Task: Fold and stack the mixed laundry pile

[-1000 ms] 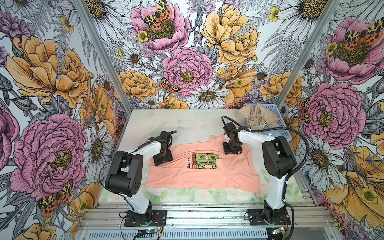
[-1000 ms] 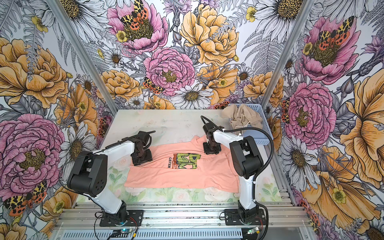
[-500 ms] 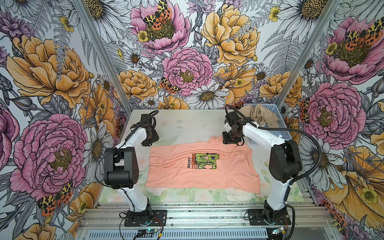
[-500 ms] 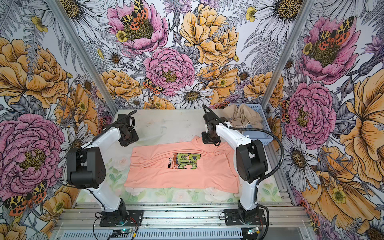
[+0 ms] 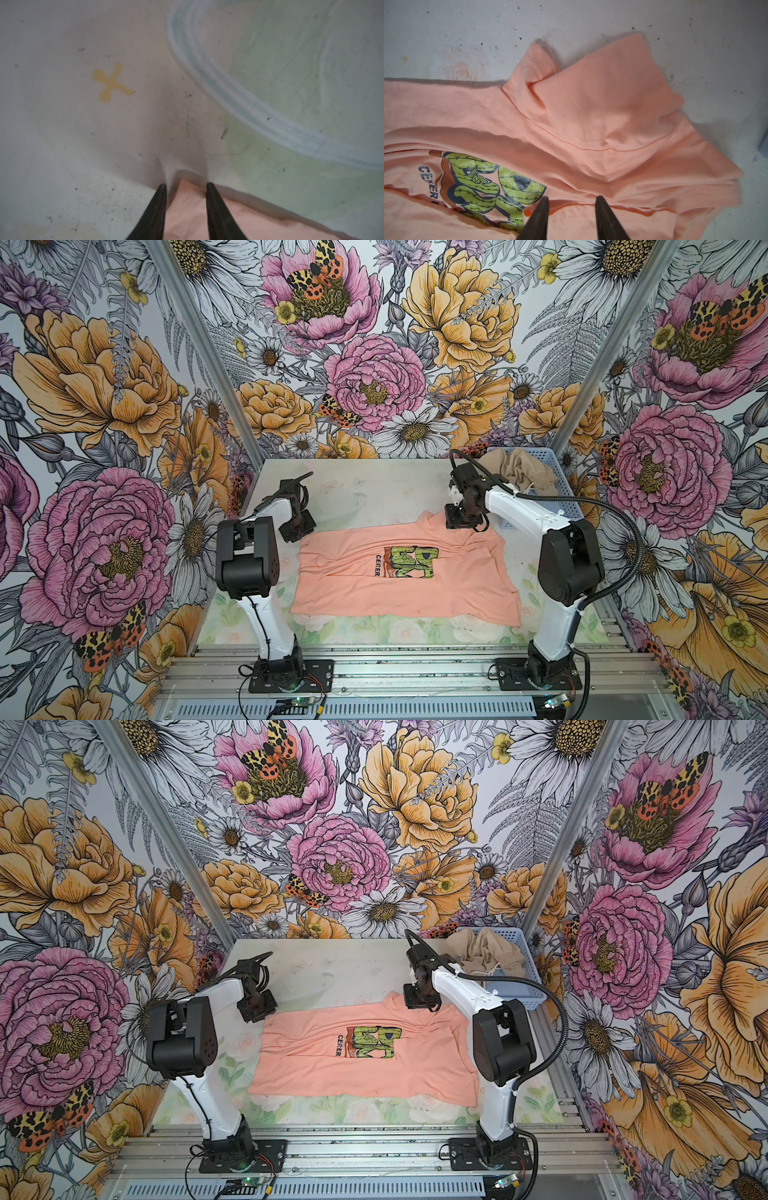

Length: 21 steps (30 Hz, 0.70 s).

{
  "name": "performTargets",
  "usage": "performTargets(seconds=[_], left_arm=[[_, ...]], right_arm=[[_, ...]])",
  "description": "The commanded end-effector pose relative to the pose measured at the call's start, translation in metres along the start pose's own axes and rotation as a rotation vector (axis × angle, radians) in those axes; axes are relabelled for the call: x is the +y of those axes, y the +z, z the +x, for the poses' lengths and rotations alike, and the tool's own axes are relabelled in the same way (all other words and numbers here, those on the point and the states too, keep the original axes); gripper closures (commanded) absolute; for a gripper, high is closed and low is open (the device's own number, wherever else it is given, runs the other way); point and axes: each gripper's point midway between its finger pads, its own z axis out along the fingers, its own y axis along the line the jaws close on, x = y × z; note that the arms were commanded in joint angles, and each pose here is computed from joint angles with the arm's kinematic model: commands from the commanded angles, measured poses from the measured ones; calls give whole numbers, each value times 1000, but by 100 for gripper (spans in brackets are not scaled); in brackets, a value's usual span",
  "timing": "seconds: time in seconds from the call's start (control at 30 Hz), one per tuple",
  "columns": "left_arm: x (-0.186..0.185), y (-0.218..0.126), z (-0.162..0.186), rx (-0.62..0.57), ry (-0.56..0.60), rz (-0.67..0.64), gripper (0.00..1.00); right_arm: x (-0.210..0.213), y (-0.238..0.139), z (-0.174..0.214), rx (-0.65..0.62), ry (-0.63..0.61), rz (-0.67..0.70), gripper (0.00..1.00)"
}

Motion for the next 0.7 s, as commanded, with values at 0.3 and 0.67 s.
performTargets(seconds=[0.3,0.67], left_arm=[[-2,5,-7,-15,5,11,79],[-15,-50,-1,-94,12,88,100]], right_arm=[[5,-13,-6,-35,4,-15,60],[-38,15,-76,-113,58,29,52]])
